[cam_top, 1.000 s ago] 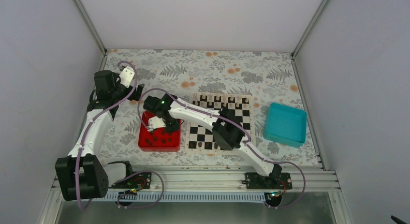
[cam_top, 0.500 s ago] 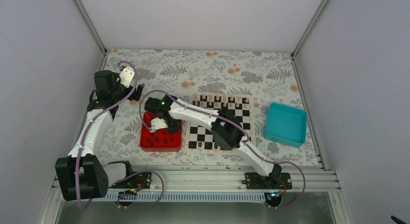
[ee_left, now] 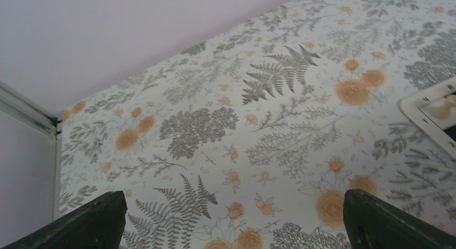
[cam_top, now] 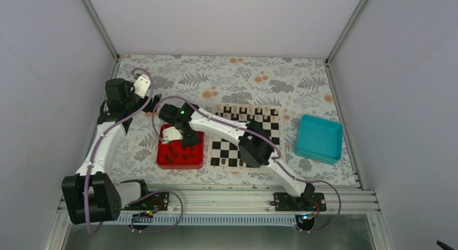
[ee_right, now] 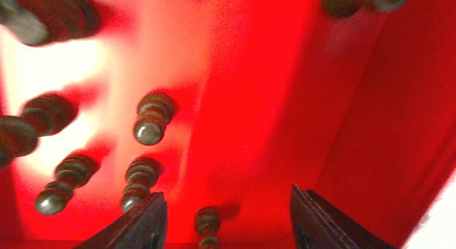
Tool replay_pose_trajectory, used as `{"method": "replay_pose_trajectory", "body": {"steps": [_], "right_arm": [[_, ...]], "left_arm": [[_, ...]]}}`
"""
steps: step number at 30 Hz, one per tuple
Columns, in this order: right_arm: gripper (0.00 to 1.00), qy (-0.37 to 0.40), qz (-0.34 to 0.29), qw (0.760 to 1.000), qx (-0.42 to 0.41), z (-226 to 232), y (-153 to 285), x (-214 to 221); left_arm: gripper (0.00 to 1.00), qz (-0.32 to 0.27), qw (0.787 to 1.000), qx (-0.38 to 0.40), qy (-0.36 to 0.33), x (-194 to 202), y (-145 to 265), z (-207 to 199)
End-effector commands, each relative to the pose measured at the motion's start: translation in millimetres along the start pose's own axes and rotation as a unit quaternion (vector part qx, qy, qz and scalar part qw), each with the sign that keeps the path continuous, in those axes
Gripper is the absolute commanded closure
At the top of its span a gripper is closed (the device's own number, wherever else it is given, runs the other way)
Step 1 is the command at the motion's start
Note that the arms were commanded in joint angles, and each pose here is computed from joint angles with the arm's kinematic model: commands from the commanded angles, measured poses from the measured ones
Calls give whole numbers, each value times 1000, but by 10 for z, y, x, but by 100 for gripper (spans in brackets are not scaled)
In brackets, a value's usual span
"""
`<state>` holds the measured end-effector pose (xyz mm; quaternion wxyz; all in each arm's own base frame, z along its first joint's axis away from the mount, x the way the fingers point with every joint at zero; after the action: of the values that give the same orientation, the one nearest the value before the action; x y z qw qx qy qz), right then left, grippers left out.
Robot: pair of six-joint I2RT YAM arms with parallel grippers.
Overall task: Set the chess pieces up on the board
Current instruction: Pick up the chess piece from the storage box.
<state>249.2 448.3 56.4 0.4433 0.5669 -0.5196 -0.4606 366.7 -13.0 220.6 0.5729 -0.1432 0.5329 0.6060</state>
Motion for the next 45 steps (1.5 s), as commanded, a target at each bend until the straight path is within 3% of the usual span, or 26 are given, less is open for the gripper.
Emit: {"method": "replay_pose_trajectory", "body": {"steps": [1, 4, 8, 9, 16, 22, 25, 35, 38, 41, 45], "right_arm": [[38, -37, -112, 993, 11, -185, 732, -196], [28, -74, -145, 987, 15, -360, 1071, 20], [1, -140, -167, 976, -7, -599, 1308, 621], [0, -159, -177, 971, -7, -676, 1373, 779], [0, -298, -242, 923, 23, -1241, 1581, 1999], [0, -384, -297, 871, 69, -1379, 1730, 2665], [0, -408, -322, 850, 89, -1388, 1817, 2881], [0, -434, -349, 827, 77, -1346, 1751, 3157], [0, -440, -351, 823, 75, -1334, 1698, 3198], [0, -446, -354, 818, 77, -1346, 1699, 3226], [0, -449, -357, 815, 83, -1355, 1714, 3269]], "left_arm": [[0, -25, 999, 24, -26, -192, 117, -27], [0, -25, 994, 84, -72, -286, 236, -183], [0, -25, 980, 131, -148, -415, 440, -280], [0, -28, 976, 147, -160, -437, 485, -331], [0, -43, 937, 242, -248, -458, 465, -812], [19, -20, 911, 317, -263, -401, 241, -1278], [24, 19, 897, 329, -296, -245, 104, -1554], [46, 110, 845, 380, -359, 156, 24, -2180], [63, 154, 838, 372, -368, 334, -48, -2283], [64, 189, 833, 360, -375, 490, -146, -2325], [64, 193, 824, 365, -388, 569, -174, -2404]]}}
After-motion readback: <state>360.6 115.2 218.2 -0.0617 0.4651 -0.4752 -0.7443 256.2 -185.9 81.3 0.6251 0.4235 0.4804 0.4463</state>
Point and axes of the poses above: each gripper's point midway between its finger pads, its own y axis back along the fingers, its own z axis along the line the jaws close on, x = y × z, the point moved 1 cm from there along y, back along the fingers, and after that the axes turned 13 degrees about -y, right-handed, at the moved point
